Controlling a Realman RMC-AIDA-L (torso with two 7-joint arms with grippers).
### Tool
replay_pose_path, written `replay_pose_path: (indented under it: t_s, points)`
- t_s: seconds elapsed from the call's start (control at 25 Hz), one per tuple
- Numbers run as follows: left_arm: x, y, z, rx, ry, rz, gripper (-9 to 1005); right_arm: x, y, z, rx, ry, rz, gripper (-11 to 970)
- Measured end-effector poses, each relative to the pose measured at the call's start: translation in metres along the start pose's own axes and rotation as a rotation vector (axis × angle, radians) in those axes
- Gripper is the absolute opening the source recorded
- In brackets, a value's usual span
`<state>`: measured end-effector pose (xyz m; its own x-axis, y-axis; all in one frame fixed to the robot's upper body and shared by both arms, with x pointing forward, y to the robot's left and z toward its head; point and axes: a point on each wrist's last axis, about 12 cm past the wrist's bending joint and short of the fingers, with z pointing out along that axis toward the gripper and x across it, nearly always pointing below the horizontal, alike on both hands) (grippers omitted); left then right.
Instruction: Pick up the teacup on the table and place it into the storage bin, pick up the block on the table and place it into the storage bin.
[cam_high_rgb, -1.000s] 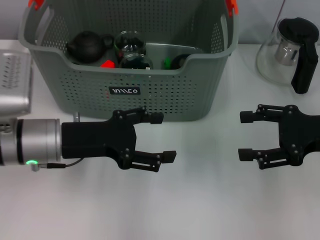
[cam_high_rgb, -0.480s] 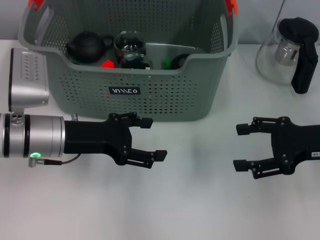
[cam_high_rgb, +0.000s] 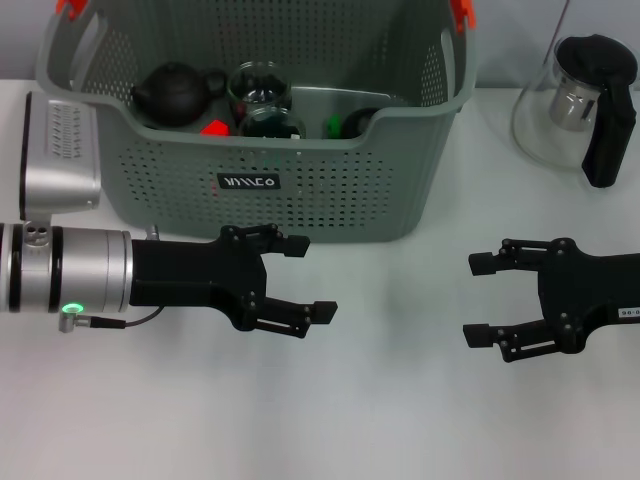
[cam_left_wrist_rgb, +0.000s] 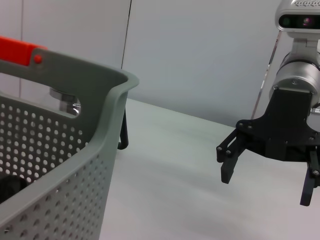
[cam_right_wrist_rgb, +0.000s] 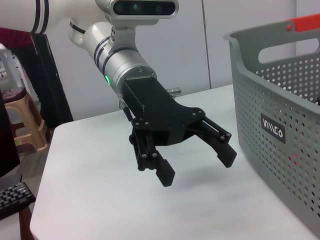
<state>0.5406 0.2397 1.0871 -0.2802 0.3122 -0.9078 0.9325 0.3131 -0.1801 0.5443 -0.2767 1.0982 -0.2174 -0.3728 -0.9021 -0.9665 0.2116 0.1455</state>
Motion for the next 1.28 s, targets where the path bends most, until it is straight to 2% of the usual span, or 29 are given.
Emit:
replay_pose_path:
  t_s: [1.28]
  points:
    - [-0.0091, 0.0022, 0.0, 0.027, -0.009, 0.012, 952, -0.0056, -0.0027, -0.0015, -0.001, -0.002, -0.003, 939]
